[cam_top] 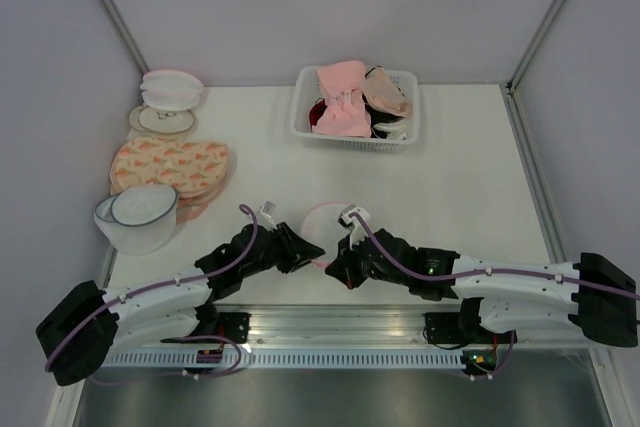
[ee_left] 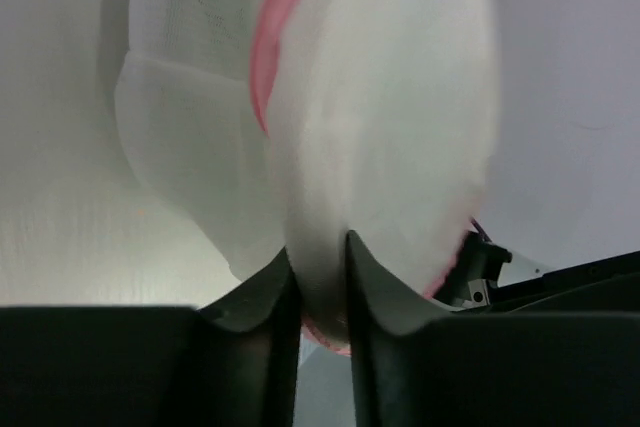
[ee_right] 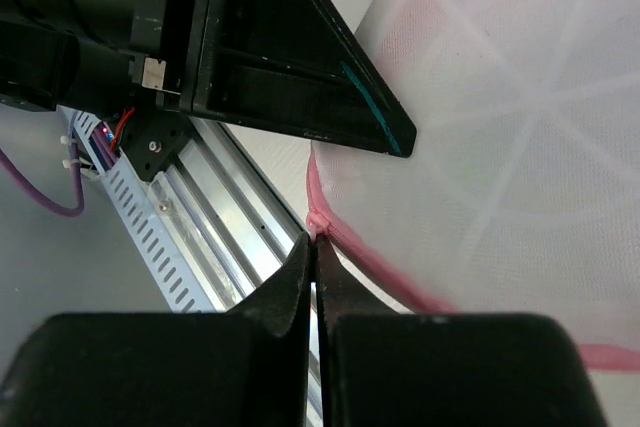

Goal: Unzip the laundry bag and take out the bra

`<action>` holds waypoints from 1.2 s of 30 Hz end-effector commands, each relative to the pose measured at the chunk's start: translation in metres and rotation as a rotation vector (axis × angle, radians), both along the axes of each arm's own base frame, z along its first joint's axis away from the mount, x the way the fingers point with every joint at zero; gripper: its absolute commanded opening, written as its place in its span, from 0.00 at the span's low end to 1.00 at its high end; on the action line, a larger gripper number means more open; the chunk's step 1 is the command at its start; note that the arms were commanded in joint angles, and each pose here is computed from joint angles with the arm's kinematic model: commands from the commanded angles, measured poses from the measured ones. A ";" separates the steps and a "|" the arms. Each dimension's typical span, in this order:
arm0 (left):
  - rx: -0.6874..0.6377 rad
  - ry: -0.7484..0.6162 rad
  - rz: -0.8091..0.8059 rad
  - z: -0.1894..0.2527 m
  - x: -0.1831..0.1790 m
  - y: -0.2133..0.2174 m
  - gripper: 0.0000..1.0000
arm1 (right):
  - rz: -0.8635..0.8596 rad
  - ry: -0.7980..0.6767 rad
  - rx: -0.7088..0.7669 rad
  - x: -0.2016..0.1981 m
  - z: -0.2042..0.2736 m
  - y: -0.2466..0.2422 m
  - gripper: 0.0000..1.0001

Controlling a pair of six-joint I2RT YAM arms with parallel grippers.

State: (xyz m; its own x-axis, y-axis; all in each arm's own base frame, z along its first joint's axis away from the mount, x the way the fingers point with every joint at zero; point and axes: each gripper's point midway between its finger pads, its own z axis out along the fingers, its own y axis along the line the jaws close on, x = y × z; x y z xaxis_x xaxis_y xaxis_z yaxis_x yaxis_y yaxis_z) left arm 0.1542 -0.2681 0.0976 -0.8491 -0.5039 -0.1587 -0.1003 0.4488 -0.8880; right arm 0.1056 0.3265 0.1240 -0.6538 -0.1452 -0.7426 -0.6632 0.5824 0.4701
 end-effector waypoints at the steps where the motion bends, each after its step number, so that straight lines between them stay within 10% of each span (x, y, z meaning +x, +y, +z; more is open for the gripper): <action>1: -0.110 -0.051 0.022 0.034 0.014 -0.016 0.23 | -0.002 -0.032 0.030 0.004 0.014 0.003 0.00; 4: -0.081 -0.048 0.029 0.030 0.015 -0.014 0.02 | -0.014 -0.033 0.003 0.005 0.012 -0.001 0.00; 25: 0.094 -0.251 -0.171 0.039 0.021 -0.018 0.02 | -0.650 -0.228 -0.528 0.076 0.001 -0.140 0.00; 36: 0.115 -0.419 -0.325 0.068 0.078 -0.047 0.02 | -0.516 -0.211 -0.442 0.074 -0.008 -0.103 0.01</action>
